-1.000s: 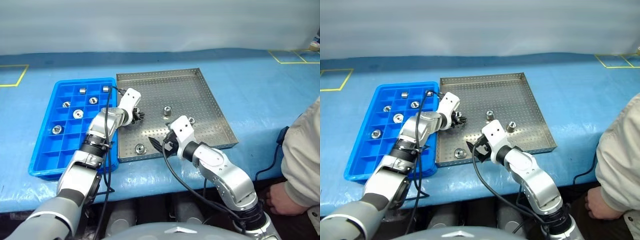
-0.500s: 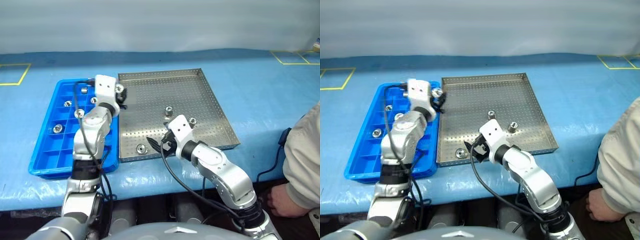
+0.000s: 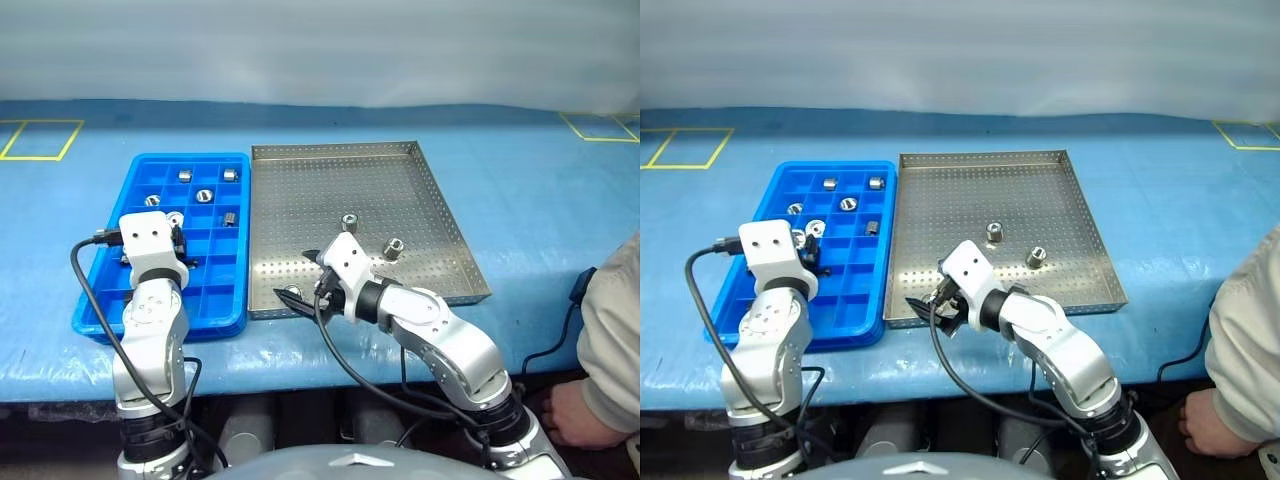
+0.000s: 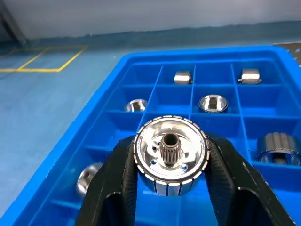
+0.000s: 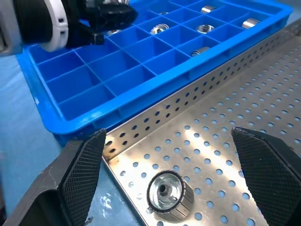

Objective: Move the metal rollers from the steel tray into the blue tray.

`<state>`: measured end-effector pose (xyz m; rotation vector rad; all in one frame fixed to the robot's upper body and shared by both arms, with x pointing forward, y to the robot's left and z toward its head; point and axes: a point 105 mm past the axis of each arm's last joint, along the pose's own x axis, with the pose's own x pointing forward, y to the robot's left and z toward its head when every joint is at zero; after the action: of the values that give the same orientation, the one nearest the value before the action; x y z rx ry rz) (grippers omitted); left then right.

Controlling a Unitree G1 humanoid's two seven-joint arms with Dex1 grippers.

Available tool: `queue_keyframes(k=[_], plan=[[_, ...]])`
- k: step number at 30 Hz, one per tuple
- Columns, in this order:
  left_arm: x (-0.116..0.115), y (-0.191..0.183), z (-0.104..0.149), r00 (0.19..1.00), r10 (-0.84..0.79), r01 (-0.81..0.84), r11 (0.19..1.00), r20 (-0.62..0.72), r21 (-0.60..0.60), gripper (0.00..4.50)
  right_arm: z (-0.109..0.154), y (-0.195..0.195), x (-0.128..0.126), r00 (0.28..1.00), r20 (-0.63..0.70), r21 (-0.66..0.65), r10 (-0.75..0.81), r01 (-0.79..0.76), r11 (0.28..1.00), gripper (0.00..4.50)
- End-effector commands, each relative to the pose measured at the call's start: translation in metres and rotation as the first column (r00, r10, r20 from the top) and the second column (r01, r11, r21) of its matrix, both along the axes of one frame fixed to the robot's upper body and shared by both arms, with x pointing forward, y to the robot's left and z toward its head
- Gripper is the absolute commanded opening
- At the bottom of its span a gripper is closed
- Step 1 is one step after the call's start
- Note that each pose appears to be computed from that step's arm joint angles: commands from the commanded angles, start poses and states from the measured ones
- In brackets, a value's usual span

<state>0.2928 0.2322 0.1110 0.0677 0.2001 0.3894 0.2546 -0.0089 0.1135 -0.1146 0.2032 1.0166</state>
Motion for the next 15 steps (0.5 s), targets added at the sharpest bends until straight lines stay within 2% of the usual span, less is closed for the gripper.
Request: queue_keyframes(k=[1, 4, 7, 10, 12, 15], plan=[[-0.011, 0.009, 0.009, 0.998, 0.068, -0.069, 0.998, 0.009, 0.008, 1.69, 0.014, -0.001, 0.001, 0.999, 0.049, 0.038, 0.004, -0.006, 0.999, 4.50], [-0.018, 0.012, -0.006, 0.992, 0.102, -0.104, 0.994, -0.068, -0.019, 1.69, 0.013, -0.002, 0.002, 0.999, 0.049, 0.034, -0.008, 0.006, 0.999, 4.50], [-0.021, 0.014, -0.010, 0.987, 0.125, -0.129, 0.991, -0.097, -0.030, 2.73, 0.012, -0.004, 0.003, 0.998, 0.048, 0.032, -0.028, 0.027, 0.999, 4.50], [-0.015, 0.009, -0.003, 0.993, 0.093, -0.094, 0.995, -0.076, -0.021, 3.73, 0.012, -0.008, 0.005, 0.997, 0.048, 0.031, -0.054, 0.053, 0.998, 4.50], [-0.003, -0.005, 0.014, 1.000, -0.014, 0.014, 1.000, -0.001, -0.012, 4.40, 0.012, -0.016, 0.007, 0.995, 0.051, 0.029, -0.090, 0.088, 0.996, 4.50], [0.012, -0.041, 0.034, 0.959, -0.272, 0.275, 0.961, 0.073, -0.024, 4.46, 0.011, -0.031, 0.009, 0.989, 0.053, 0.010, -0.135, 0.135, 0.991, 4.50]])
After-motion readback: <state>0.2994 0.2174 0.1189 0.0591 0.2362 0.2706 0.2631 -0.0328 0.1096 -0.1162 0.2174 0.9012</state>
